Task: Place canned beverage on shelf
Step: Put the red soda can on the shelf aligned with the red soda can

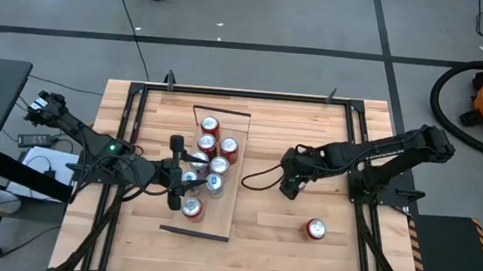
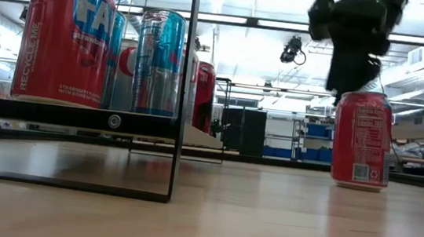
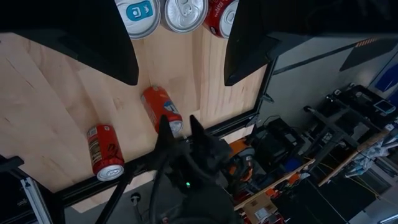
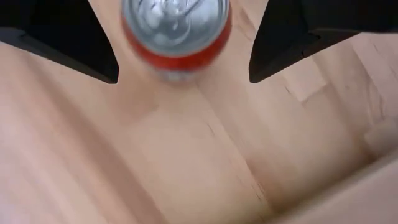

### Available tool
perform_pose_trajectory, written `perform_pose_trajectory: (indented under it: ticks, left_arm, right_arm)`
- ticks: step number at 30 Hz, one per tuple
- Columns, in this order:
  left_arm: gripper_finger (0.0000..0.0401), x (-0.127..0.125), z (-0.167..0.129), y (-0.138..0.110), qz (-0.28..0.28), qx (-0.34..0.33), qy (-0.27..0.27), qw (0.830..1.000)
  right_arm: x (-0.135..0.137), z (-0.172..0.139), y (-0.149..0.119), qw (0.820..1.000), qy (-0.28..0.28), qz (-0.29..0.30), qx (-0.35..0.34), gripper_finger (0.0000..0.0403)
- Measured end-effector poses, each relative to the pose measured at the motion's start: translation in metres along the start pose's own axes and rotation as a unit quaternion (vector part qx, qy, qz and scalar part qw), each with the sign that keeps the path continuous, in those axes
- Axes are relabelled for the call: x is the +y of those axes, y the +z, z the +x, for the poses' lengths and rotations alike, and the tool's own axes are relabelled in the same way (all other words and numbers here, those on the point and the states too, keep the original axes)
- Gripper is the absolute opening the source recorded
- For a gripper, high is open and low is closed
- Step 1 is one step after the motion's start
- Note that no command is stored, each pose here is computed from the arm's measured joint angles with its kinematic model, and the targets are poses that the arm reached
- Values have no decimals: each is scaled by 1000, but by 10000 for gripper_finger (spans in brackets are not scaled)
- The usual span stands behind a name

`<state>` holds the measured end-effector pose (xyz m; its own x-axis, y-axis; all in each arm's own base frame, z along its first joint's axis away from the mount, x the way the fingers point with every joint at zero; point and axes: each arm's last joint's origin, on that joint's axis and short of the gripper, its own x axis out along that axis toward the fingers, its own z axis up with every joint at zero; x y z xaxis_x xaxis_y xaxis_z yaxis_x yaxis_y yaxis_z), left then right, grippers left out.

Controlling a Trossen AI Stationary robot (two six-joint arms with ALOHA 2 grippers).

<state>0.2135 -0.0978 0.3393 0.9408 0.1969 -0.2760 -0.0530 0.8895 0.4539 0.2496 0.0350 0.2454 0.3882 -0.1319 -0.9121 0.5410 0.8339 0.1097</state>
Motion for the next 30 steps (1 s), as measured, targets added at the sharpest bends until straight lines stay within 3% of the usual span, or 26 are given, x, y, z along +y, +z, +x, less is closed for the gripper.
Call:
perform_pose_trajectory:
  ticks: [3, 6, 8, 11, 13, 15, 18, 23, 30]
  left_arm:
    - [249, 0, 0, 0, 0, 0, 0, 1000]
    - [249, 0, 0, 0, 0, 0, 0, 1000]
    - [249, 0, 0, 0, 0, 0, 0, 1000]
    - [249, 0, 0, 0, 0, 1, 0, 1000]
    - [249, 0, 0, 0, 0, 1, 0, 1000]
    - [249, 0, 0, 0, 0, 1, 0, 1000]
    - [249, 0, 0, -1, 1, 3, -1, 1000]
    - [249, 0, 0, -1, 0, 3, -1, 1000]
    - [249, 0, 0, -1, -4, 2, -1, 1000]
  right_arm:
    - [5, -11, 9, 998, 6, -64, -25, 371]
    - [9, -21, 15, 982, 15, -183, -40, 370]
    - [13, -25, 15, 955, 30, -292, -42, 367]
    - [19, -26, 10, 889, 58, -453, -35, 362]
    - [22, -25, 8, 853, 72, -516, -32, 358]
    - [25, -21, 7, 839, 82, -537, -24, 353]
    - [26, -13, 4, 838, 95, -538, 6, 348]
    - [25, 5, -4, 831, 79, -543, 88, 348]
    - [26, 27, -9, 817, 51, -554, 151, 347]
